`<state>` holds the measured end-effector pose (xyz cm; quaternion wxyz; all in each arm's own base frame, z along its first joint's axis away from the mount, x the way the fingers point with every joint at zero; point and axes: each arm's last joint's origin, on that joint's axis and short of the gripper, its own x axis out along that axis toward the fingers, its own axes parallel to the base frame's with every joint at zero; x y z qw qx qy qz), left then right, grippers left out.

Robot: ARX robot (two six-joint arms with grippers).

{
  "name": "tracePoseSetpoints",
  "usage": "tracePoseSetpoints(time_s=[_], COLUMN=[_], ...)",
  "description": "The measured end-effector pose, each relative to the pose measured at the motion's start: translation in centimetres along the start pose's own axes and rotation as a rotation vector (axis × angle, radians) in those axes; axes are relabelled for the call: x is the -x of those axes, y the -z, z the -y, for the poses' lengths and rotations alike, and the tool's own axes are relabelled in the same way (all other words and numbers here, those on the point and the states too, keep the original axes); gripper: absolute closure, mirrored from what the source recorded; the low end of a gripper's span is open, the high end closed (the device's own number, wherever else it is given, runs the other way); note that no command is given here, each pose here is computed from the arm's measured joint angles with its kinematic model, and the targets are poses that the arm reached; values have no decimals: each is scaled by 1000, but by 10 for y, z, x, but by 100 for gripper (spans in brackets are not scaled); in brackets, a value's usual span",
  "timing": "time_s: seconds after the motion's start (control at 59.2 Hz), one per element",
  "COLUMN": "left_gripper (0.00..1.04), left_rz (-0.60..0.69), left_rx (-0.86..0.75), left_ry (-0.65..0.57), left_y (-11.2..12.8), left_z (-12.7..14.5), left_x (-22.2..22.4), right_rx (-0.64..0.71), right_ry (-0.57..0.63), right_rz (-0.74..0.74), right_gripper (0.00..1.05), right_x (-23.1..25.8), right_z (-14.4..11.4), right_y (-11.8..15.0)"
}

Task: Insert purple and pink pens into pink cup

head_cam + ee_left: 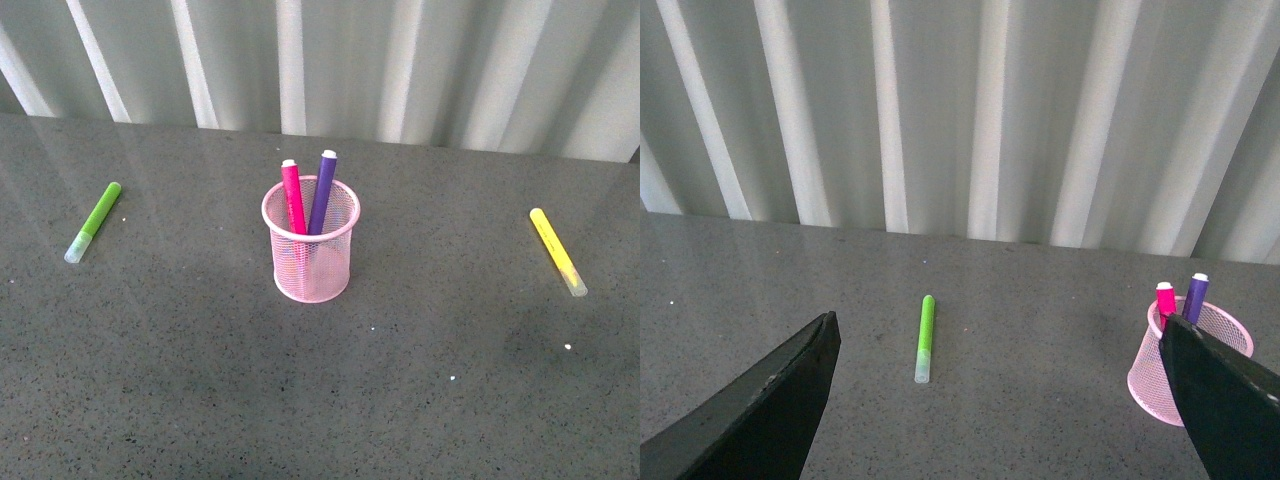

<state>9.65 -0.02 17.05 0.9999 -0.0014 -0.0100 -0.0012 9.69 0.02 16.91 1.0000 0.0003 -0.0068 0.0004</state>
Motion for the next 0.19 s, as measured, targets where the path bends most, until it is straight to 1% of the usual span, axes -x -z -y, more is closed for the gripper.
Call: tracePoseSetpoints(time_s=[0.186], left_gripper=[7], left_rz=[0], left_rx=[0], left_ry=[0], left_y=[0], left_z=[0], left_x=[0], right_rx=[0], right_ry=[0], right_rz=[0], right_gripper=[7], right_x=[0], right_z=[0], right_y=[0])
